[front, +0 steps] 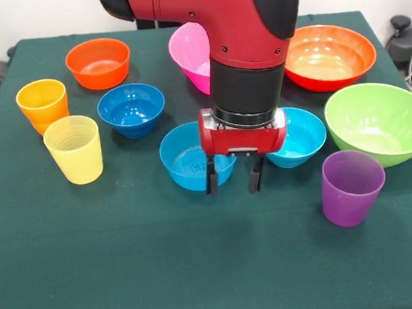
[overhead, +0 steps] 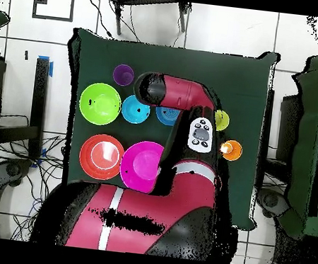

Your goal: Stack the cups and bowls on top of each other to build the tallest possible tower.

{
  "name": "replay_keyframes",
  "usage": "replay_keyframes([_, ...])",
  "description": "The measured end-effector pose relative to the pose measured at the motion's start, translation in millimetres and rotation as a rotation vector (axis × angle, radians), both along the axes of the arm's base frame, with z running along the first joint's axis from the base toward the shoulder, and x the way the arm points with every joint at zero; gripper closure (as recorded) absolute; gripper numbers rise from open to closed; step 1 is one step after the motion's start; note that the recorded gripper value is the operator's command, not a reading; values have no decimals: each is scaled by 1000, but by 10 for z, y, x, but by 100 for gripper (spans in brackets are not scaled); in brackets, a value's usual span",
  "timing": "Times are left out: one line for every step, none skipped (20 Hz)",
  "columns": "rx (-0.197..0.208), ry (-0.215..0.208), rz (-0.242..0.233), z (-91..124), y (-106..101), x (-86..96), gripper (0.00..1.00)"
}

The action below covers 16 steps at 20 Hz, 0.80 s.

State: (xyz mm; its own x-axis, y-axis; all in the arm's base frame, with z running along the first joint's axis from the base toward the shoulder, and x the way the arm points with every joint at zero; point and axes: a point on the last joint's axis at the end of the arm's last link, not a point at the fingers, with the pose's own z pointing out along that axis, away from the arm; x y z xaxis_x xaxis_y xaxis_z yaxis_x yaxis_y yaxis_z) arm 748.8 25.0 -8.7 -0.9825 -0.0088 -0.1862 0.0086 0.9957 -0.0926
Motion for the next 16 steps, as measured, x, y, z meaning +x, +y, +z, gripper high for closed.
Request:
replay_keyframes([2, 20, -2, -6, -2, -28, 0])
replay_keyframes([4, 34, -4, -9, -4, -46, 0])
replay_keyframes([7, 59, -7, -12, -8, -78, 0])
replay_keyframes([12, 101, -11, -21, -12, -134, 0])
replay_keyframes([14, 111, -12, -22, -13, -148, 0])
replay_keyframes([15, 123, -13, -22, -13, -163, 0])
replay_keyframes([17, 134, -14, -23, -14, -178, 0])
replay_keyframes([18, 145, -16, -24, -14, -193, 0])
replay_keyframes([22, 167, -18, -26, -13, -222, 0])
replay_keyframes([22, 170, -18, -27, -13, -226, 0])
replay_keyframes([23, 173, -19, -27, -14, -230, 0])
replay_keyframes([24, 175, -19, -29, -13, -234, 0])
replay_keyframes([25, 175, -19, -31, -13, -236, 0])
replay_keyframes([26, 176, -19, -34, -12, -238, 0])
replay_keyframes([26, 177, -19, -36, -10, -242, 0])
replay_keyframes([27, 177, -19, -38, -7, -245, 0])
